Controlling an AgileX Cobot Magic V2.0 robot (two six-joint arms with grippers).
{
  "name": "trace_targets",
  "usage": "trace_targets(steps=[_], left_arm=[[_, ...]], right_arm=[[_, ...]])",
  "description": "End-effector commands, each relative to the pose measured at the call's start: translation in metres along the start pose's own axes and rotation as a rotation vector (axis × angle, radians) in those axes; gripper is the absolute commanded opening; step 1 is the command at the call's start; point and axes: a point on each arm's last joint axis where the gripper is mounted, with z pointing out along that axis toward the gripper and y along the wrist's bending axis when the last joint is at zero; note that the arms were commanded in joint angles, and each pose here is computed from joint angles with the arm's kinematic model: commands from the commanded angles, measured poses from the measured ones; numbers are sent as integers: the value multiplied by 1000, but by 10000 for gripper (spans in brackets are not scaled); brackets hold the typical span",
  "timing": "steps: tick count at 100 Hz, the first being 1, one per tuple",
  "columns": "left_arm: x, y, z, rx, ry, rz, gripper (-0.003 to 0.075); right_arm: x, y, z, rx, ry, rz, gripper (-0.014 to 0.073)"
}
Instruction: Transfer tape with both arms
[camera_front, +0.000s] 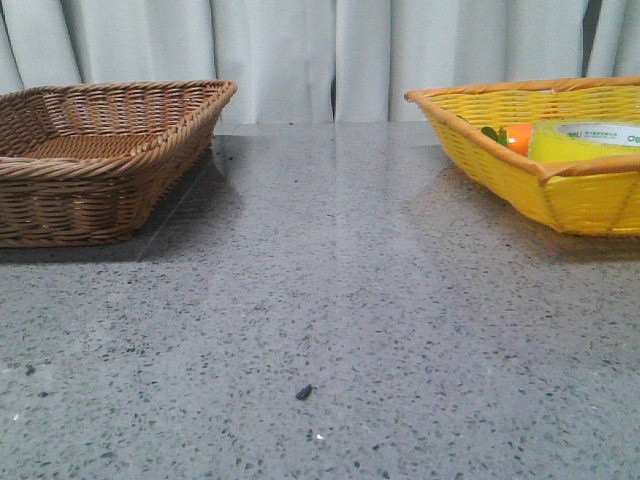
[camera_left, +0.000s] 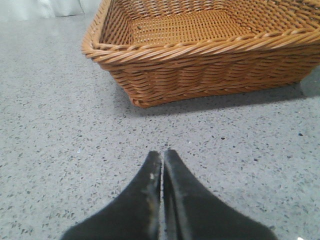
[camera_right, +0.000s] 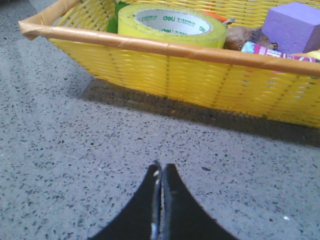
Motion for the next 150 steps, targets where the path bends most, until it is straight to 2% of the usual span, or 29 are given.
trace_targets(steps=[1, 102, 132, 142, 150], left_arm=[[-3, 1, -1, -8, -77, -15, -21], [-4, 1, -1, -11, -93, -15, -21], [-11, 2, -2, -29, -172, -3, -21], [-13, 1, -2, -8, -188, -88, -21], [-17, 0, -4, 42, -232, -334, -21]], right_arm=[[4, 1, 1, 0, -24, -15, -71], [2, 0, 1, 4, -43, -30, -71], [-15, 1, -2, -3, -230, -30, -71], [-25, 2, -5, -11, -349, -6, -70], [-31, 2, -7, -19, -415, 39, -69]])
